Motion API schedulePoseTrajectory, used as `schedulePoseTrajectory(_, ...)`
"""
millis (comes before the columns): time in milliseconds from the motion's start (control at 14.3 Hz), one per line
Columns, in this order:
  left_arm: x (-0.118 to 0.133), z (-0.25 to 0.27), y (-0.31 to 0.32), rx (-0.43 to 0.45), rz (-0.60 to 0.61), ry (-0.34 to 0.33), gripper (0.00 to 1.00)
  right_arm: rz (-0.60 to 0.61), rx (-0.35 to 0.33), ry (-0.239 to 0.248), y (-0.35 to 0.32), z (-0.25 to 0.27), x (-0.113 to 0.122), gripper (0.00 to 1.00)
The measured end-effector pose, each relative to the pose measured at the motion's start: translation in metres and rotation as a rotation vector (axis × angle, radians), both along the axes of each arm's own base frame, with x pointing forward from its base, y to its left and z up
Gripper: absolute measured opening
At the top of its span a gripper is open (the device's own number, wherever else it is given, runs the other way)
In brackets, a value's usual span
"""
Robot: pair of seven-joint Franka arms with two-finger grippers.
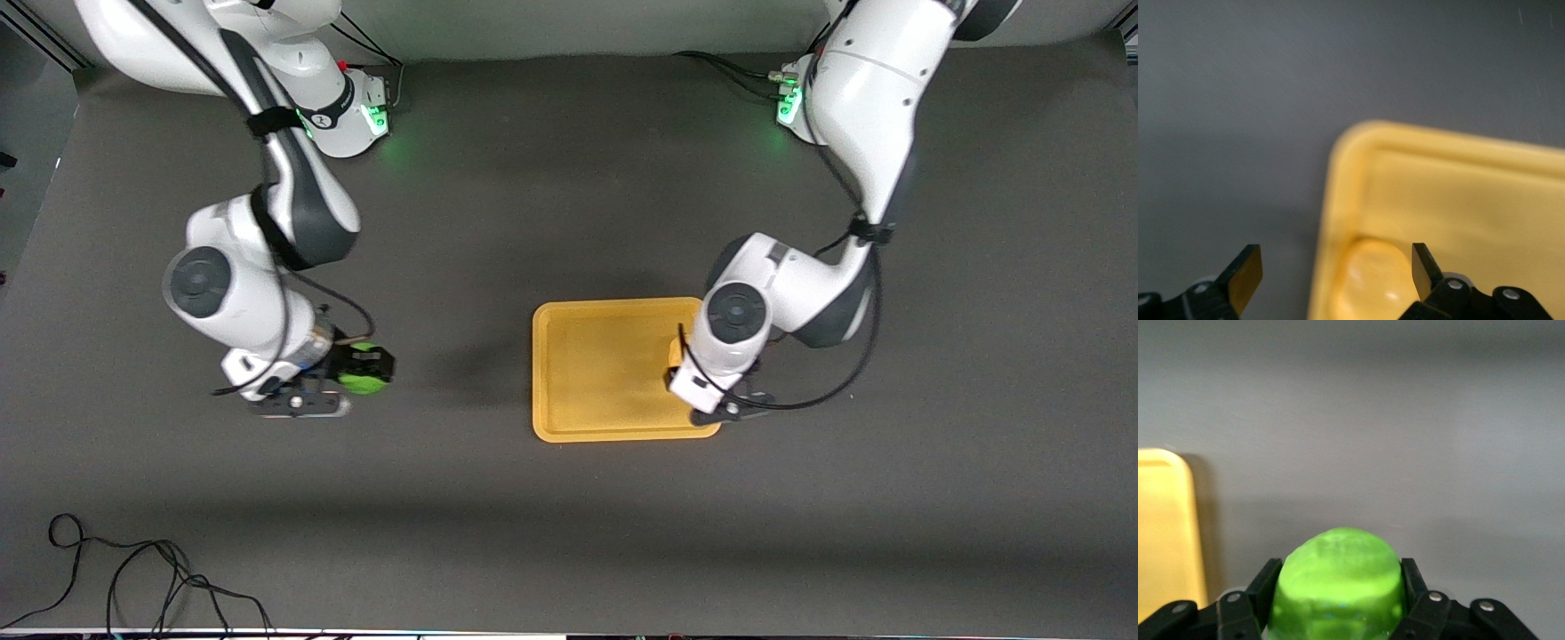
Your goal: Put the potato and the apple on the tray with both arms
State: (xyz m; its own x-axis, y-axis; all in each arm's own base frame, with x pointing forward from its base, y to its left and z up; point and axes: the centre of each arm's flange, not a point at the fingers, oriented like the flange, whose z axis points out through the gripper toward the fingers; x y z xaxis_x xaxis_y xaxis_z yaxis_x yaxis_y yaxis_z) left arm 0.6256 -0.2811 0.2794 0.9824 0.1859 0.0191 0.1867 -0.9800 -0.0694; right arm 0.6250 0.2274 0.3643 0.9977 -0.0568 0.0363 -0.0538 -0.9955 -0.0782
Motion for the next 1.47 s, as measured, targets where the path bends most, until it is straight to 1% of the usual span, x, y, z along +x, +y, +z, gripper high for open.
schedulePoseTrajectory(140,0.021,0.04,0.067,0.012,-0.03,0.007,1.0,-0.018,0.021,-0.013,0.067,-0.002,0.005,0.77)
schedulePoseTrajectory(280,0.031,0.08,0.135,0.024,-0.068,0.027,1.0,-0.054,0.04,-0.008,0.14,-0.015,0.004,0.77)
schedulePoseTrajectory(420,0.029,0.123,0.19,0.024,-0.106,0.043,1.0,-0.068,0.05,-0.004,0.209,-0.043,-0.006,0.77)
schedulePoseTrajectory(490,0.023,0.144,0.209,0.018,-0.125,0.054,1.0,-0.072,0.043,-0.001,0.237,-0.062,-0.015,0.77)
schedulePoseTrajectory(630,0.007,0.184,0.239,0.013,-0.157,0.077,1.0,-0.08,0.029,0.0,0.273,-0.093,-0.029,0.77)
schedulePoseTrajectory(770,-0.01,0.222,0.258,-0.015,-0.164,0.073,1.0,-0.07,0.022,0.007,0.292,-0.113,-0.04,0.77)
schedulePoseTrajectory(910,-0.026,0.259,0.275,-0.034,-0.174,0.045,1.0,-0.075,0.025,0.005,0.299,-0.129,-0.044,0.77)
schedulePoseTrajectory(1050,-0.041,0.286,0.281,-0.034,-0.185,0.021,1.0,-0.072,0.031,0.0,0.305,-0.139,-0.048,0.77)
schedulePoseTrajectory(1190,-0.049,0.298,0.28,-0.031,-0.188,0.011,1.0,-0.07,0.029,0.002,0.307,-0.144,-0.051,0.77)
schedulePoseTrajectory(1470,-0.051,0.293,0.28,-0.032,-0.188,0.023,1.0,-0.067,0.022,0.001,0.307,-0.157,-0.051,0.77)
